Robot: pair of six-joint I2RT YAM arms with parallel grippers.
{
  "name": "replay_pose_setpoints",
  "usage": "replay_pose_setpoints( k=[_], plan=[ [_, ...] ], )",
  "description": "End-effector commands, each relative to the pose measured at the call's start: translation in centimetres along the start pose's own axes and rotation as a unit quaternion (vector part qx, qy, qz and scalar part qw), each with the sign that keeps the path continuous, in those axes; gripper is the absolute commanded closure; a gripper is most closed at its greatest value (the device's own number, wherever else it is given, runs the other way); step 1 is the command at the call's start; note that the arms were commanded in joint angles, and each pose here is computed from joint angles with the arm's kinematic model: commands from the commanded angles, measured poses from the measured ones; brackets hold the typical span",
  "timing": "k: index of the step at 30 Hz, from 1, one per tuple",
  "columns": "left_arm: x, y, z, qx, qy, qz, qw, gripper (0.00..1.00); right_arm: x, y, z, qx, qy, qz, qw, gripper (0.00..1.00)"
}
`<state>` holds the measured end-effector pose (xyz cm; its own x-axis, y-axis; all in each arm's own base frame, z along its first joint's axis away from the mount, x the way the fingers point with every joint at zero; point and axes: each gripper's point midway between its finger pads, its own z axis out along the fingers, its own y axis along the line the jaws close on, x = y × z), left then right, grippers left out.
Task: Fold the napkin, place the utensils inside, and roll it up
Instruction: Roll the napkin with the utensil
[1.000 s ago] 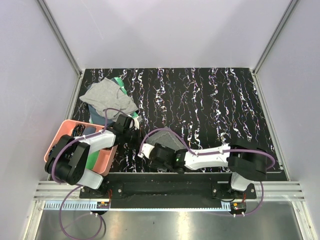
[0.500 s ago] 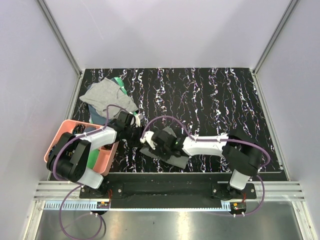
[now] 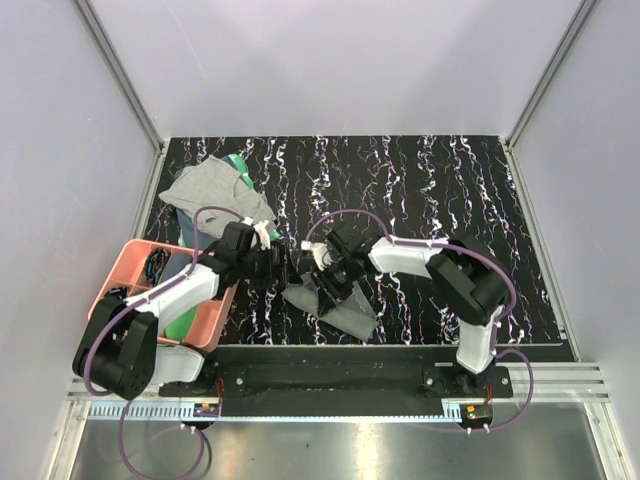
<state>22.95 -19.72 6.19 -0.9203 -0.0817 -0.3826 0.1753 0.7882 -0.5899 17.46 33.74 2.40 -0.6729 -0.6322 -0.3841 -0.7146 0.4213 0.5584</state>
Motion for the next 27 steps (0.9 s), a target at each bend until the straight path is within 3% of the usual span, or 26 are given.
replay_pose_setpoints(
  k=[1, 12, 19, 22, 26, 27],
  plan=[
    [-1.2, -1.1, -0.4, 0.03, -0.045, 0.024, 0.998, 0.14, 0.2, 1.9, -0.7, -0.114, 0.019, 0.062, 0.991, 0.72],
    [-2.1, -3.0, 0.5, 0.075, -0.07, 0.048, 0.994, 0.17, -0.2, 0.5, -1.0, -0.223, 0.019, 0.135, 0.965, 0.73],
    [-1.7, -3.8, 1.9, 0.097, -0.058, 0.068, 0.991, 0.26, -0.3, -0.3, -0.6, -0.241, 0.022, 0.156, 0.958, 0.73],
    [-0.9, -3.7, 2.5, 0.1, -0.044, 0.069, 0.992, 0.35, -0.4, -0.6, -0.5, -0.241, 0.021, 0.16, 0.957, 0.73],
    [0.0, -2.8, 3.5, 0.089, -0.023, 0.055, 0.994, 0.56, -0.8, -0.9, -0.6, -0.234, 0.016, 0.159, 0.959, 0.71],
    [0.2, -2.7, 3.6, 0.086, -0.019, 0.051, 0.995, 0.65, -0.9, -1.0, -0.6, -0.232, 0.015, 0.158, 0.96, 0.71]
  ],
)
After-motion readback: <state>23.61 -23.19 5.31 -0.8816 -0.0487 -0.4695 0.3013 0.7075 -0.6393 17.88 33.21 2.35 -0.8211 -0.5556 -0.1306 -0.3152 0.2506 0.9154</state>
